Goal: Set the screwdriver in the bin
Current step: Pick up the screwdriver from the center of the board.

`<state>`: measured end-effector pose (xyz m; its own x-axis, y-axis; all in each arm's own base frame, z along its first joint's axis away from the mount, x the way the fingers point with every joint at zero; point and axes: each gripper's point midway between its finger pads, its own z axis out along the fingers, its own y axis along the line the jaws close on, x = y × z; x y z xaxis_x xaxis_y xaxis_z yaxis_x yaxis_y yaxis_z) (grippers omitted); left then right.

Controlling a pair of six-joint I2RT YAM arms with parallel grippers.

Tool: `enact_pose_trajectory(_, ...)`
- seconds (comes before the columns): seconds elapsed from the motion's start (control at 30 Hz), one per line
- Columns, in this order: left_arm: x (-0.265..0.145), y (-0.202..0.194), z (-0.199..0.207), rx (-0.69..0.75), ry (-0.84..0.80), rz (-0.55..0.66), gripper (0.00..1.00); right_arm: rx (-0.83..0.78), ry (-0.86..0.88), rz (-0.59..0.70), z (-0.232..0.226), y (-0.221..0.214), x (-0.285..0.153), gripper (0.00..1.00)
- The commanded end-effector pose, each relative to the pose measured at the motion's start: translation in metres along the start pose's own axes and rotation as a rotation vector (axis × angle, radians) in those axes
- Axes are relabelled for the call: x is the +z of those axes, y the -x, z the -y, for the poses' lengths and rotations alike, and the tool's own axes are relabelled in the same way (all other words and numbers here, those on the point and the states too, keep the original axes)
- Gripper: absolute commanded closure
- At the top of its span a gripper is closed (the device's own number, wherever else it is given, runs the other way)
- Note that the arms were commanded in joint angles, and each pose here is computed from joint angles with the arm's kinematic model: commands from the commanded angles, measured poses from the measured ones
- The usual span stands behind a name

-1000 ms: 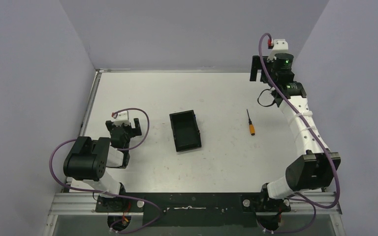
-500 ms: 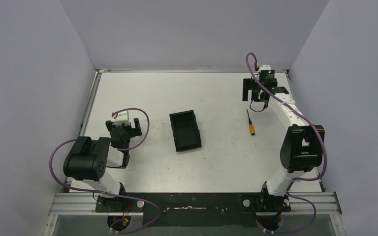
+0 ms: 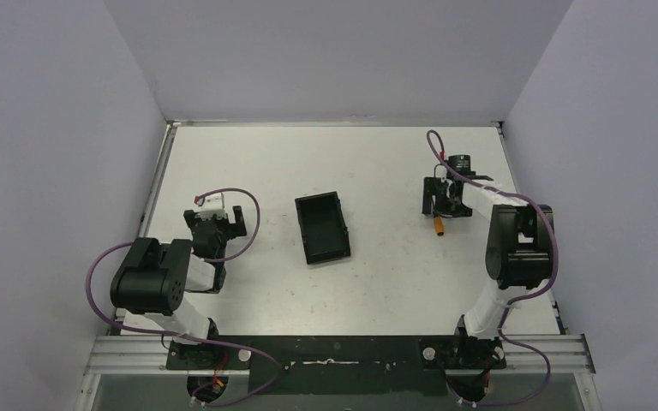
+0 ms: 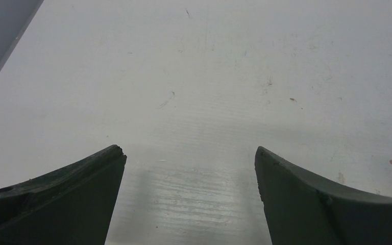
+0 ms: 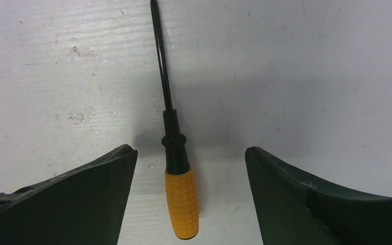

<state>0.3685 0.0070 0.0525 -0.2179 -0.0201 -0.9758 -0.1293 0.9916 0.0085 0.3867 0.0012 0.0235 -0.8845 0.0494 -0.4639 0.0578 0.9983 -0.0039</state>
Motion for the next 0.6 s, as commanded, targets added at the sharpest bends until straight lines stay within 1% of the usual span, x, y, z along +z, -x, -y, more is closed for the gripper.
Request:
enact_pose_trajectory(0.0,0.007,0.023,0.004,-0.008,-0.012,0.076,0.03,0.023,0.015,0.029,0.000,0.005,0.005,0.26)
enact_pose_trajectory(0.13,0.007,0.023,0.004,-0.008,-0.013,0.076,0.03,0.015,0.016,0.010,0.000,0.001,0.008,0.43)
enact_pose_trajectory(0.2,0.007,0.023,0.004,-0.008,-0.012,0.075,0.03,0.013,0.016,-0.002,0.000,-0.002,0.009,0.45)
enact_pose_trajectory(0.3,0.007,0.023,0.004,-0.008,-0.012,0.076,0.03,0.009,0.013,-0.018,0.001,-0.006,0.011,0.45)
enact_pose_trajectory(0.33,0.007,0.022,0.004,-0.008,-0.012,0.075,0.03,0.007,0.013,-0.026,0.001,-0.007,0.011,0.48)
enact_pose_trajectory(0.4,0.007,0.023,0.004,-0.008,-0.012,0.076,0.03,0.005,0.012,-0.034,0.001,-0.009,0.013,0.50)
enact_pose_trajectory(0.43,0.007,0.023,0.004,-0.008,-0.012,0.075,0.03,0.006,0.013,-0.037,0.001,-0.010,0.013,0.54)
enact_pose_trajectory(0.57,0.007,0.023,0.004,-0.008,-0.012,0.075,0.03,0.005,0.014,-0.037,0.001,-0.009,0.013,0.77)
